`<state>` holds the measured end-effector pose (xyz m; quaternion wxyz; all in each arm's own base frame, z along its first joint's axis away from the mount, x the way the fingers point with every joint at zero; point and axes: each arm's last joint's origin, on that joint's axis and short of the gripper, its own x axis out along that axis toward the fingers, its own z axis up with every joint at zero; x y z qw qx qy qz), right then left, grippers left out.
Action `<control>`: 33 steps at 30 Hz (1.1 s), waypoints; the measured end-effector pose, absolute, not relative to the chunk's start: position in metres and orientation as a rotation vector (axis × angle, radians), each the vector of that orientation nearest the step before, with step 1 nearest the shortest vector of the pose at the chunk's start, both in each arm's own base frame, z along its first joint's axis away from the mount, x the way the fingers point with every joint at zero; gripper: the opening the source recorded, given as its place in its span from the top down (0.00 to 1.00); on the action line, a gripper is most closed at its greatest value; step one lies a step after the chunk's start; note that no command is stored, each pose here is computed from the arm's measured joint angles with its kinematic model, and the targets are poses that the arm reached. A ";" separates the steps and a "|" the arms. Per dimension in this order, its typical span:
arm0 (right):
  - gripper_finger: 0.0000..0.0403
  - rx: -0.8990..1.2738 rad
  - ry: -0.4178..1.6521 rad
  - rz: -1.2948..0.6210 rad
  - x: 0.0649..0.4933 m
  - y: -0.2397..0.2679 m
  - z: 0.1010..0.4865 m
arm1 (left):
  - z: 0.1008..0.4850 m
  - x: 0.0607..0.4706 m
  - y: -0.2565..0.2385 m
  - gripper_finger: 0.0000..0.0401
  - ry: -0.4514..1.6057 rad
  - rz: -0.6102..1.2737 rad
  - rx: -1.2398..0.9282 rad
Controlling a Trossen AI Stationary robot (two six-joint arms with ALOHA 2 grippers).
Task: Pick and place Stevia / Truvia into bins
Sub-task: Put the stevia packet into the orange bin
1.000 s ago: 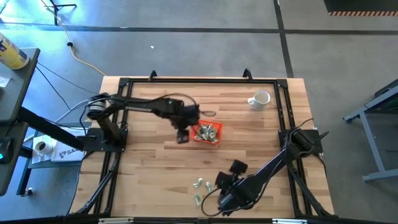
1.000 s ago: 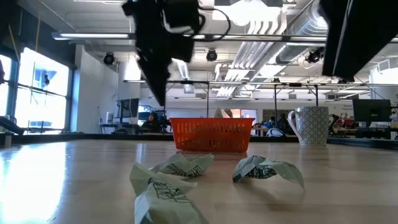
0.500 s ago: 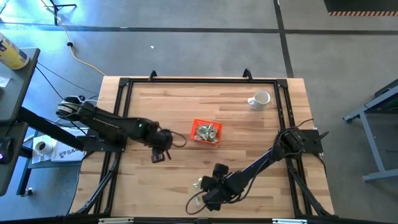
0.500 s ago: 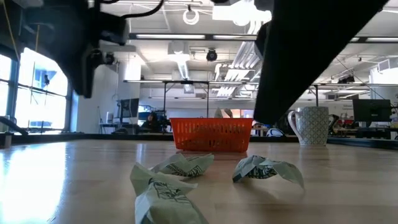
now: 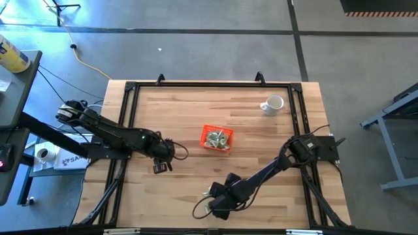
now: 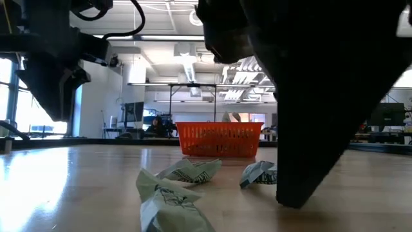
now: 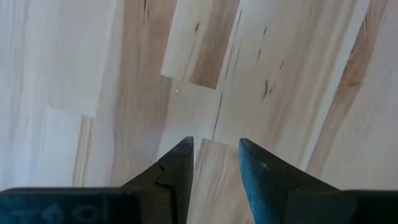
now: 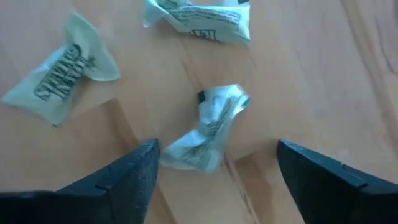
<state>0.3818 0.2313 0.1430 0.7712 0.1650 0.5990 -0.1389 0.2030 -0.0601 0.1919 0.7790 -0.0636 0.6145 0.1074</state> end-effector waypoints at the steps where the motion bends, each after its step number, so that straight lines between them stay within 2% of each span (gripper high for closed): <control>1: 0.25 0.365 1.303 -0.310 0.382 0.230 0.143 | 0.192 0.203 -0.060 0.60 1.326 0.232 -0.126; 7: 0.48 0.410 1.316 -0.311 0.392 0.221 0.134 | 0.192 0.203 -0.059 0.60 1.314 0.252 -0.097; 16: 0.95 0.470 1.309 -0.341 0.410 0.187 0.139 | 0.192 0.203 -0.059 0.60 1.316 0.254 -0.096; 21: 0.97 0.433 1.225 -0.440 0.408 0.153 0.179 | 0.192 0.203 -0.059 0.60 1.319 0.265 -0.106; 27: 0.98 0.301 1.189 -0.632 0.397 0.087 0.224 | 0.193 0.210 -0.062 0.60 1.261 0.224 -0.200; 33: 0.98 0.253 1.279 -0.578 0.401 0.027 0.230 | 0.190 0.227 -0.073 0.60 1.080 0.028 -0.405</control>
